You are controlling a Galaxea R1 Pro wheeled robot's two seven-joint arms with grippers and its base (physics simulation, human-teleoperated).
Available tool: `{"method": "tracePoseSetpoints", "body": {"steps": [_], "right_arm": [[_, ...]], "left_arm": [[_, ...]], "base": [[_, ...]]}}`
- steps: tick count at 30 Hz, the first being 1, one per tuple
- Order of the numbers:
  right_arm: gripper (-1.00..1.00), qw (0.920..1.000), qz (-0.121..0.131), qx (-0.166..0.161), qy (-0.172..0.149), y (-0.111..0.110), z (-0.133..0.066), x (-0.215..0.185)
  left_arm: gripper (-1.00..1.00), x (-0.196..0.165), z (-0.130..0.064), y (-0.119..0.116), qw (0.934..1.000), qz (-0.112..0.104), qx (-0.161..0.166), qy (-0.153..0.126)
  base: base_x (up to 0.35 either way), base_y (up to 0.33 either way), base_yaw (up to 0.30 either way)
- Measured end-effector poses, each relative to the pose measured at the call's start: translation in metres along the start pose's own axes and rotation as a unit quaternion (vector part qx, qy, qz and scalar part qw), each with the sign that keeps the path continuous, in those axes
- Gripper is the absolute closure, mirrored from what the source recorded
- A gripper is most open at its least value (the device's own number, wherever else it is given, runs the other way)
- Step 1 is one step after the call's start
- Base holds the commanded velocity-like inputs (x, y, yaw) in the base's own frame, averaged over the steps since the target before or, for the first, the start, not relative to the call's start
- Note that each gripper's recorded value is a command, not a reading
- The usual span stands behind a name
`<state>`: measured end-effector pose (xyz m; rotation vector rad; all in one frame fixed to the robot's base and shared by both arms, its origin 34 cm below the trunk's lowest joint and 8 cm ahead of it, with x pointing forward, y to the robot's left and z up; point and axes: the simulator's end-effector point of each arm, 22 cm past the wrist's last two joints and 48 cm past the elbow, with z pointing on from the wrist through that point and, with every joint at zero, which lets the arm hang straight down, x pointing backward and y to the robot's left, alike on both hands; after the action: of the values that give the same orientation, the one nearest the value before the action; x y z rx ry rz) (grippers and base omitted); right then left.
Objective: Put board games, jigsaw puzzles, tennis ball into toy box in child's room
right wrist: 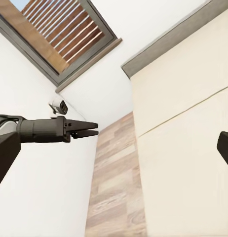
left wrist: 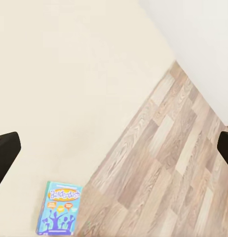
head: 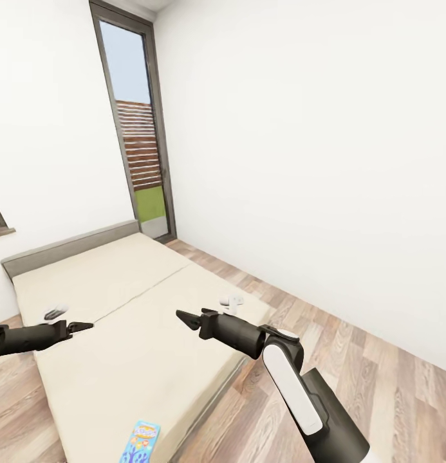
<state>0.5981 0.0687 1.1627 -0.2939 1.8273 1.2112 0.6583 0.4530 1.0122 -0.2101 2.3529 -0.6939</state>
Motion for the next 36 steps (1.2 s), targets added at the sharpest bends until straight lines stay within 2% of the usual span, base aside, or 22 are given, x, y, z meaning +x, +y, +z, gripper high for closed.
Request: {"method": "tracePoseSetpoints", "body": {"steps": [13, 23, 36], "right_arm": [[-1.00, 1.0000, 0.000, 0.000, 0.000, 0.000, 0.000, 0.000], [-1.00, 1.0000, 0.000, -0.001, 0.000, 0.000, 0.000, 0.000], [-1.00, 0.9998, -0.008, -0.010, 0.014, 0.011, 0.005, 0.012]], "left_arm": [[-1.00, 0.000, 0.000, 0.000, 1.0000, 0.000, 0.000, 0.000], [-1.00, 0.000, 0.000, 0.000, 1.0000, 0.000, 0.001, 0.000], [-1.00, 0.000, 0.001, -0.001, 1.0000, 0.000, 0.001, 0.000]], "base": [[0.000, -0.091, 0.214], [0.000, -0.196, 0.274], [0.000, -0.033, 0.280]]}}
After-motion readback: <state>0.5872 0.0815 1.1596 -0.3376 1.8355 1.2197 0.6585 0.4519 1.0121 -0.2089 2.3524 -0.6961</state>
